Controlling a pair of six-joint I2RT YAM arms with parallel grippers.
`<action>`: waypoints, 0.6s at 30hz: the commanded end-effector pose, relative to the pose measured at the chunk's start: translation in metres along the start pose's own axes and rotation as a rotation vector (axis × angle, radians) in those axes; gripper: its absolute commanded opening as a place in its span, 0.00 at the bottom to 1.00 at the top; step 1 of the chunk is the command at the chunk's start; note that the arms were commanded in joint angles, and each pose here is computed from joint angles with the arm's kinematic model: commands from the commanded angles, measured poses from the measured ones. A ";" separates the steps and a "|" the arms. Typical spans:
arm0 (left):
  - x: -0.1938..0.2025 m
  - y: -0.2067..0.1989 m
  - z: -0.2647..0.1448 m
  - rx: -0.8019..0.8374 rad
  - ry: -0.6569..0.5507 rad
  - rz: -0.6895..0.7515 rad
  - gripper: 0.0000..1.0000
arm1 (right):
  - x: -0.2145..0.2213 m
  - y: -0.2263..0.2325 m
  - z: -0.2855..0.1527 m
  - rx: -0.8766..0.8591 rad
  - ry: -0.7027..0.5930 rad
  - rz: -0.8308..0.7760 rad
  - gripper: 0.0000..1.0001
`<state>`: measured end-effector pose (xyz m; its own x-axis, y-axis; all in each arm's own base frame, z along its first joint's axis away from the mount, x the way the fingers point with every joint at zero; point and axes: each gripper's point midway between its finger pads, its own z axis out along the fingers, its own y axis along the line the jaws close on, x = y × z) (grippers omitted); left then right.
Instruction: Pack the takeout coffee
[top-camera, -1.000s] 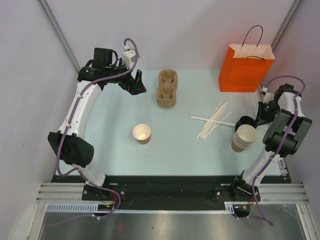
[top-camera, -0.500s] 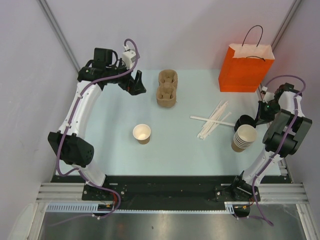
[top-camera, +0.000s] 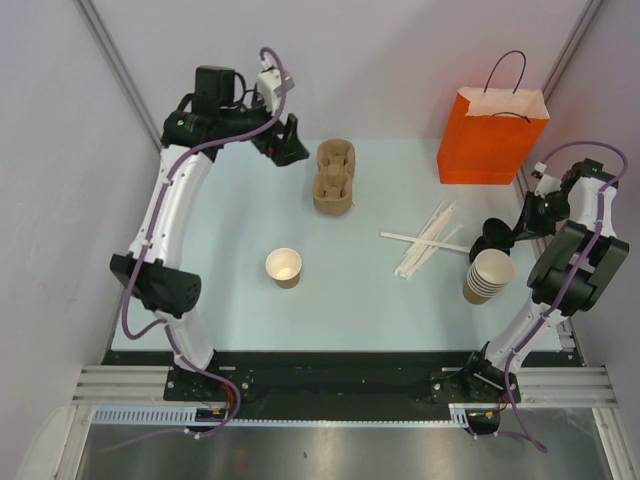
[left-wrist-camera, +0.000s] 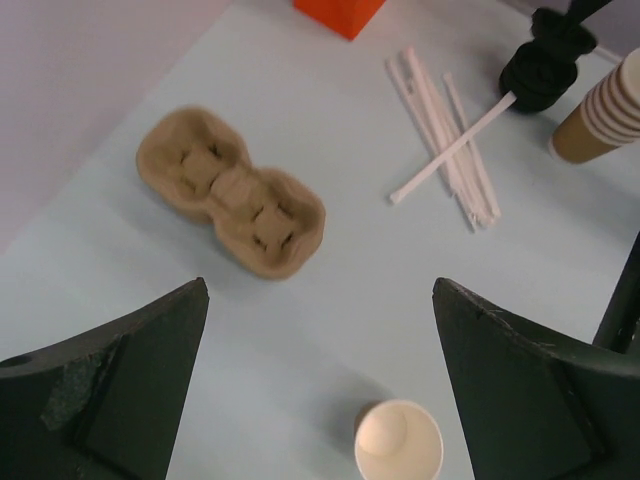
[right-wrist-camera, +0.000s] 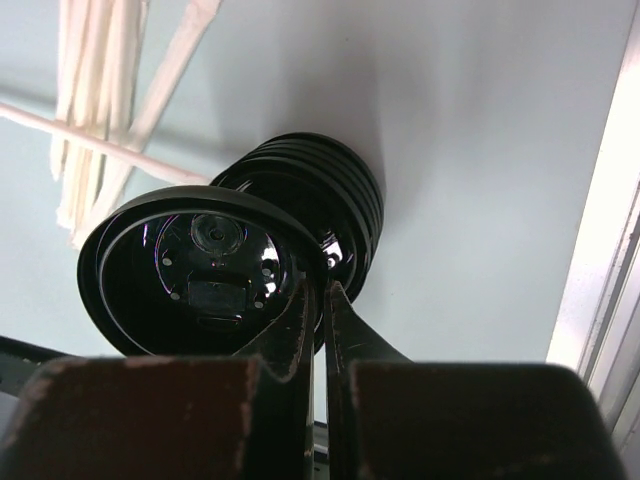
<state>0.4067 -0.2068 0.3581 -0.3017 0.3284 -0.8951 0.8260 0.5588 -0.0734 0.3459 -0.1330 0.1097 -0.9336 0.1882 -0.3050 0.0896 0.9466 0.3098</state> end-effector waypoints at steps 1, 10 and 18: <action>-0.056 -0.050 0.027 0.138 -0.112 0.042 1.00 | -0.019 0.015 -0.028 -0.052 -0.081 -0.015 0.00; -0.063 -0.040 0.029 0.079 -0.155 0.001 1.00 | -0.075 0.083 -0.097 -0.195 -0.321 -0.198 0.00; -0.063 -0.025 -0.048 0.036 -0.273 -0.006 1.00 | -0.091 0.224 -0.138 -0.480 -0.396 -0.455 0.00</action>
<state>0.4116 -0.2407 0.3726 -0.3176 0.2128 -0.9241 0.8299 0.5338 -0.1623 0.4190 -0.0528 0.2675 -0.7330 0.0120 -0.6801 -0.3062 0.8870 0.3457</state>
